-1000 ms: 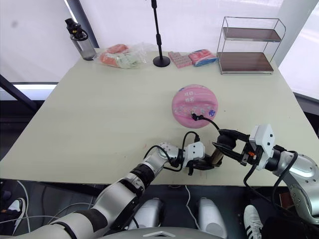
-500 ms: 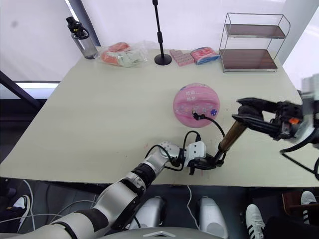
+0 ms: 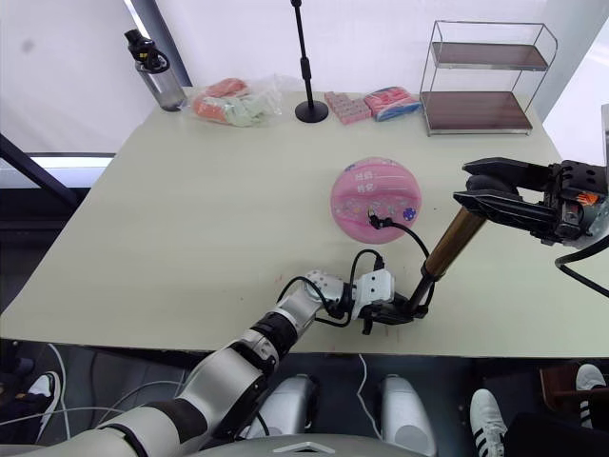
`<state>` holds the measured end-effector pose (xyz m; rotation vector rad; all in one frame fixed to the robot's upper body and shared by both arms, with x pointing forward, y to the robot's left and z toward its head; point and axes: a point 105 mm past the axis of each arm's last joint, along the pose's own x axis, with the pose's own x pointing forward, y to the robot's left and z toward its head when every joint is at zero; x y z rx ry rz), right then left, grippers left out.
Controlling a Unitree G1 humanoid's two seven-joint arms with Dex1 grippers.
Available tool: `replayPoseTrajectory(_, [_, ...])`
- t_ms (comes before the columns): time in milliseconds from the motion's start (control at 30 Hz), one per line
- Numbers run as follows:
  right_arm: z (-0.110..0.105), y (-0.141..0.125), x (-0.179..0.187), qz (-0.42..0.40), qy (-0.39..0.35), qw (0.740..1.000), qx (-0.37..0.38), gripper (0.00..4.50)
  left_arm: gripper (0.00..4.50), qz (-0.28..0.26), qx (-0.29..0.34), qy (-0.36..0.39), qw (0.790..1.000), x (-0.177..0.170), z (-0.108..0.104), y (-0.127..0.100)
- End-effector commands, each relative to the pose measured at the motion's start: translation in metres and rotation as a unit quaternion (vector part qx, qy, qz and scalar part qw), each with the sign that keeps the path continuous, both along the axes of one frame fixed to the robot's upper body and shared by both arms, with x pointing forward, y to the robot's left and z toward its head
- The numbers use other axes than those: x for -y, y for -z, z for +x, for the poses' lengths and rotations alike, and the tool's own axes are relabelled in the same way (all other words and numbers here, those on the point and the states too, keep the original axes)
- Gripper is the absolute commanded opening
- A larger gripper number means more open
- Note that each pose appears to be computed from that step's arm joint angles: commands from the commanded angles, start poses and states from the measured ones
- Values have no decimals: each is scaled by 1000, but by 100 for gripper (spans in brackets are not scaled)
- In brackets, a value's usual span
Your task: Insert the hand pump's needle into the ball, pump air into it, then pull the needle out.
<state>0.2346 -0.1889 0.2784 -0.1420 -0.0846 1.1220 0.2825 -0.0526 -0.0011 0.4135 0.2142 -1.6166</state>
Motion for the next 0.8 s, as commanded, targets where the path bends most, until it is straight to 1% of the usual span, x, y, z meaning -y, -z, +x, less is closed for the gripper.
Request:
replayPoseTrajectory(33, [0,12,-2,-14,3,1000,16,173,100,67,-49,-23,996,-24,-9,37])
replayPoseTrajectory(133, [3,39,-6,-11,4,1000,-7,173,100,68,-49,-24,996,-25,-9,37])
replayPoseTrajectory(267, [3,79,-9,-39,3,998,-40,173,100,69,-49,-26,996,-25,-8,37])
replayPoseTrajectory(433, [4,117,-16,-49,0,997,-64,173,100,69,-49,-27,996,-26,-8,37])
replayPoseTrajectory(600, [8,146,-19,-57,10,996,-69,173,100,69,-48,-27,996,-26,-7,37])
replayPoseTrajectory(667, [6,163,-21,-66,10,995,-78,173,100,69,-48,-28,996,-26,-7,37])
replayPoseTrajectory(733, [4,172,-22,-74,11,994,-80,173,100,69,-48,-28,996,-26,-7,36])
replayPoseTrajectory(800, [4,174,-22,-75,12,994,-76,173,100,68,-48,-29,996,-26,-7,36])
